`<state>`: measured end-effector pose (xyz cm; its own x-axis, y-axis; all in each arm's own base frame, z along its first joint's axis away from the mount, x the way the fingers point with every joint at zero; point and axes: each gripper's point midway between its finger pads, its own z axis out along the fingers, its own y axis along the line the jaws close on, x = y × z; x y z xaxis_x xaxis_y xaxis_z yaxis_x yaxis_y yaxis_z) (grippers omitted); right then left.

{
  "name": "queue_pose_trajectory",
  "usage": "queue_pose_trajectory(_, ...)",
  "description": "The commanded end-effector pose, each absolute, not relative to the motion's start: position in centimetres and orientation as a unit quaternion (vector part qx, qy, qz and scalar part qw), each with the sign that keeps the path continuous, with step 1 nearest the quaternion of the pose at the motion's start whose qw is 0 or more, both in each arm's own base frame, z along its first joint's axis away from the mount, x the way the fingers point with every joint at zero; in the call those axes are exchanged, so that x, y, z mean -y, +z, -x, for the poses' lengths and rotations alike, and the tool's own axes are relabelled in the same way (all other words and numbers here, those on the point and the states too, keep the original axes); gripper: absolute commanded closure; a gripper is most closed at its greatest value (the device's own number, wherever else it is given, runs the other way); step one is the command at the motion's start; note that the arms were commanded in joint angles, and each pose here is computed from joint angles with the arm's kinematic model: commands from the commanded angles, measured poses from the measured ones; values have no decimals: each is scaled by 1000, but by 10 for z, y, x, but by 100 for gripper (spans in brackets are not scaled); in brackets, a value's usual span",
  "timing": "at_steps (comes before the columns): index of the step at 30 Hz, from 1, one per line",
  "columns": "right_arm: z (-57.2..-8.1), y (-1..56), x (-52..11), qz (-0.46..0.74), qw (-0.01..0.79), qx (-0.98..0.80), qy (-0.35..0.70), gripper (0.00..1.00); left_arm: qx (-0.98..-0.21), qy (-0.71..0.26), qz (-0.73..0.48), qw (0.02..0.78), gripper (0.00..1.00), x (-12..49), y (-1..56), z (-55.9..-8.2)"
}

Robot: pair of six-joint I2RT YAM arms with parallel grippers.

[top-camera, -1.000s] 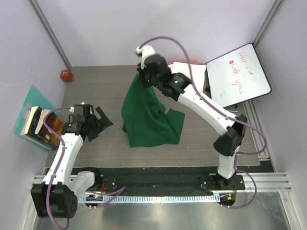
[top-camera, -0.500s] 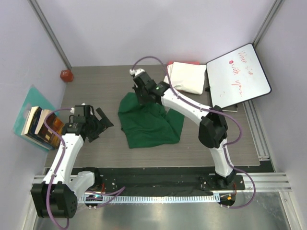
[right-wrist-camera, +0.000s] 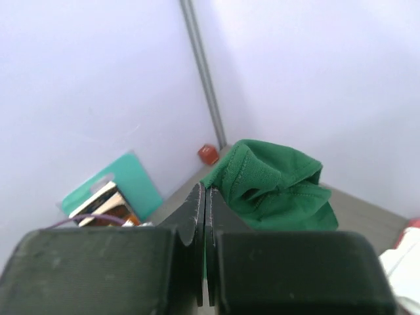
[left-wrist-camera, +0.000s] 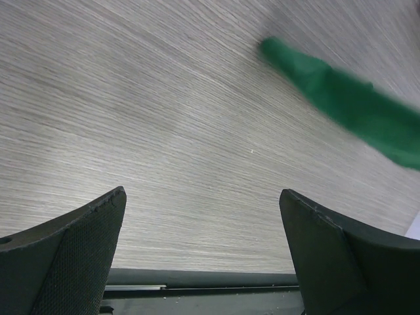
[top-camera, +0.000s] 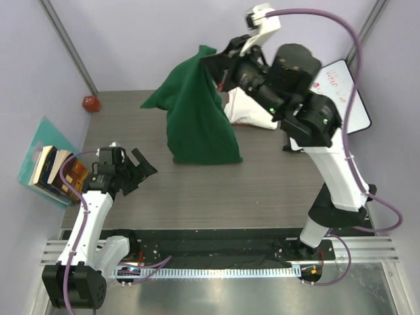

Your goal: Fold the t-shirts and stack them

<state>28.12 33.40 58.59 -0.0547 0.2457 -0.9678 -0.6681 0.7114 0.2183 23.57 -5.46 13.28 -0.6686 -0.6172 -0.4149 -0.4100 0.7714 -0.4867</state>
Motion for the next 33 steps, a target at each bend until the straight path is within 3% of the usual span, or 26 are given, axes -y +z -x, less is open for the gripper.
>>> queue_pose_trajectory(1, -303, 563, -339, 182, 673, -654, 293, 99, -889, -202, 280, 301, 0, 60, 140, -237)
queue_pose_trajectory(8, -349, 488, -326, 145, 636, -730, 204, 99, -905, -188, 265, 275, 0, 66, 127, -240)
queue_pose_trajectory(14, -383, 337, -255, 34, 528, -842, 105, 99, -908, -192, 249, 278, 0, 76, 128, -249)
queue_pose_trajectory(24, -300, 171, -171, -41, 374, -927, 0, 94, -927, -175, 211, 257, 0, 104, 115, -270)
queue_pose_trajectory(25, -291, 166, -166, -41, 363, -931, -1, 99, -929, -168, 211, 253, 0, 105, 112, -271)
queue_pose_trajectory(33, -238, 139, -143, -82, 330, -940, 34, 99, -926, -160, 214, 268, 0, 107, 114, -288)
